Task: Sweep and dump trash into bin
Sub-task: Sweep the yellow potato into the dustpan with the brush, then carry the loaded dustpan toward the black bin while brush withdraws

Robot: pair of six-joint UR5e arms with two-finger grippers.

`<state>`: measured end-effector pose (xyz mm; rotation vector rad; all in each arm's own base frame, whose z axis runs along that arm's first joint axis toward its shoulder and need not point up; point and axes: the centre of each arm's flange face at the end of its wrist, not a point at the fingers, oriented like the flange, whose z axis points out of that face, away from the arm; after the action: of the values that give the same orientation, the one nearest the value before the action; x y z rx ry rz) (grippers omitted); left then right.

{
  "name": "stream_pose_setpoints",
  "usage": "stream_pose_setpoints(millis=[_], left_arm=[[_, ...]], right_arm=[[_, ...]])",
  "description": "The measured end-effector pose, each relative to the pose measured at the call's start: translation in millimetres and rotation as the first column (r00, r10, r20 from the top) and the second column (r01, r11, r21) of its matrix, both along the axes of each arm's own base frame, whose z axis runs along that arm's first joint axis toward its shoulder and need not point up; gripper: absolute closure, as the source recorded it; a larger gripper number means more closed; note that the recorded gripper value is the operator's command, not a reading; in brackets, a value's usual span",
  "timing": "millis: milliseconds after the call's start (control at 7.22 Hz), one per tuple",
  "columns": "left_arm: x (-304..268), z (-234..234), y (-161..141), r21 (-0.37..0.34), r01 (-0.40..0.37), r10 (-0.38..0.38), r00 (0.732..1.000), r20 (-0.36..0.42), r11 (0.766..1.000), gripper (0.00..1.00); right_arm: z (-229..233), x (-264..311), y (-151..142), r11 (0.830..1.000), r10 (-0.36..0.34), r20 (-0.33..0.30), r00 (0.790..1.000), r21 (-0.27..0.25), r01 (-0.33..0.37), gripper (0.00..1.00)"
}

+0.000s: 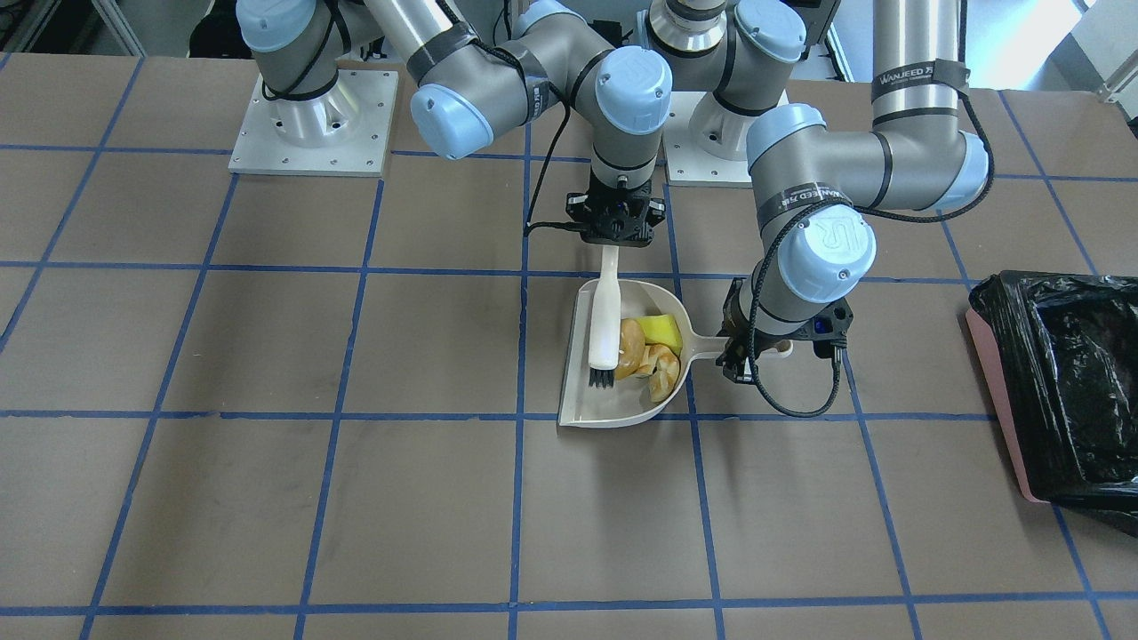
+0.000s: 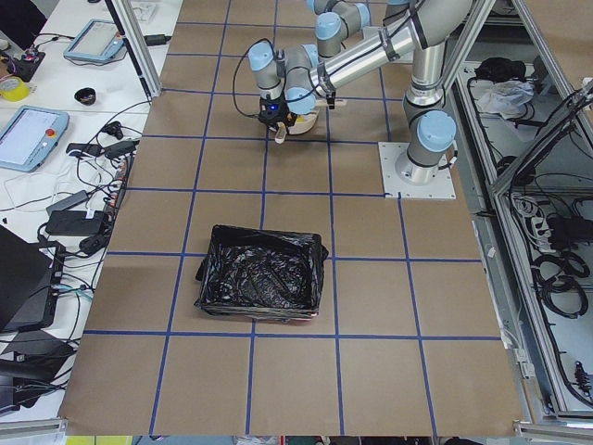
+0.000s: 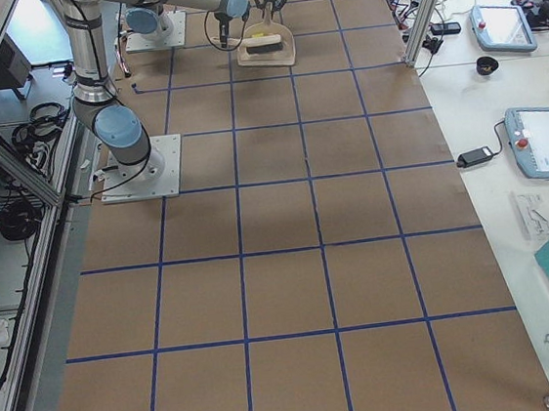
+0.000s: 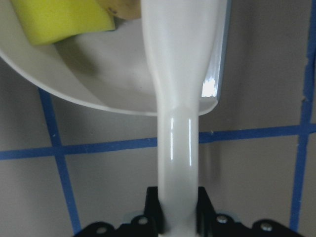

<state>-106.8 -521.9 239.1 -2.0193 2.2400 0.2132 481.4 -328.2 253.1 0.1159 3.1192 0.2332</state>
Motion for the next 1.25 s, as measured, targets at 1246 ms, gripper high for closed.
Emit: stream_pose_setpoints(millis=[1246], left_arm=[[33, 13, -36, -0.045, 0.030, -0.039, 0.978, -0.204, 0.999, 1.00]], right_arm=[[97, -113, -39, 1.000, 0.012, -0.044, 0.999, 0.007, -0.011, 1.00]])
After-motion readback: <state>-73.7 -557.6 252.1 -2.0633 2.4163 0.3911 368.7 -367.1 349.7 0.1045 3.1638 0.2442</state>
